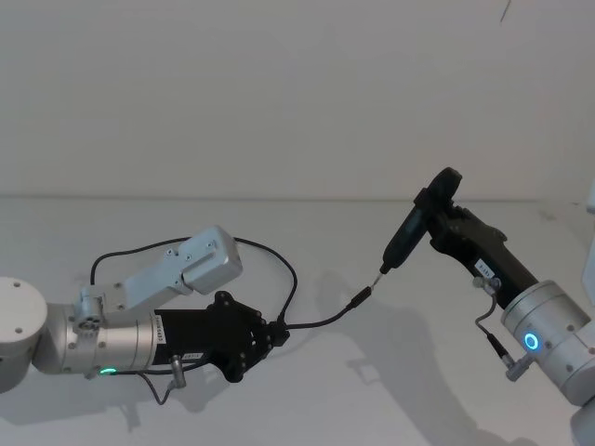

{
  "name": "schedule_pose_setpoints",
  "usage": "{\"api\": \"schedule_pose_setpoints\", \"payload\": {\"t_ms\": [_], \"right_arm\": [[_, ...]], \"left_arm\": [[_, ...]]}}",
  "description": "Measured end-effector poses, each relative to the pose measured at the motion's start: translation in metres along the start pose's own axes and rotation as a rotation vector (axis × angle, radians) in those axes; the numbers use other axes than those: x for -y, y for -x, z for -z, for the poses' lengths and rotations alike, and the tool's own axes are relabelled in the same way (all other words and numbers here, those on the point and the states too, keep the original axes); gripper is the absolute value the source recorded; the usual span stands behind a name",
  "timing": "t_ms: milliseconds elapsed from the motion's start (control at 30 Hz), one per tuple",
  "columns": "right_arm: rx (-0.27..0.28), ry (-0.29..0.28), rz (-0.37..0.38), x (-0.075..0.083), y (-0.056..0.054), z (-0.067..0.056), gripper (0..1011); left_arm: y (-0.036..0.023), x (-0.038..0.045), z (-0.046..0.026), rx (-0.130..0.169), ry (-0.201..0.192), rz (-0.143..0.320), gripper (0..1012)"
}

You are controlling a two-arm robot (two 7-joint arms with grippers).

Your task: Pick up the data cable with the one hand.

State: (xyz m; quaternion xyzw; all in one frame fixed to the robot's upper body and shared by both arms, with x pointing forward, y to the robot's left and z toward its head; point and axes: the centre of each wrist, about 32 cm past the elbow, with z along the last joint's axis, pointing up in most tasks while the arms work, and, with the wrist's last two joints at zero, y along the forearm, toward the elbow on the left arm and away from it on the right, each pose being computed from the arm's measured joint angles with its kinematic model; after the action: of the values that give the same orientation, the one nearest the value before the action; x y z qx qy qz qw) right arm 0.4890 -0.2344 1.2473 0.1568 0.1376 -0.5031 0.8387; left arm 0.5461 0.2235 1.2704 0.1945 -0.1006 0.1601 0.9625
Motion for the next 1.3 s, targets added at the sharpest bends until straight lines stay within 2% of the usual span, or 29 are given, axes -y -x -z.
{"api": "schedule_pose_setpoints", "payload": {"t_ms": [1300], "right_arm": [[0.0,0.004,0.001,-0.001,0.0002,0.002,279]], "left_arm": [[0.0,0.0,0.0,0.0,0.0,0.0,38]]}}
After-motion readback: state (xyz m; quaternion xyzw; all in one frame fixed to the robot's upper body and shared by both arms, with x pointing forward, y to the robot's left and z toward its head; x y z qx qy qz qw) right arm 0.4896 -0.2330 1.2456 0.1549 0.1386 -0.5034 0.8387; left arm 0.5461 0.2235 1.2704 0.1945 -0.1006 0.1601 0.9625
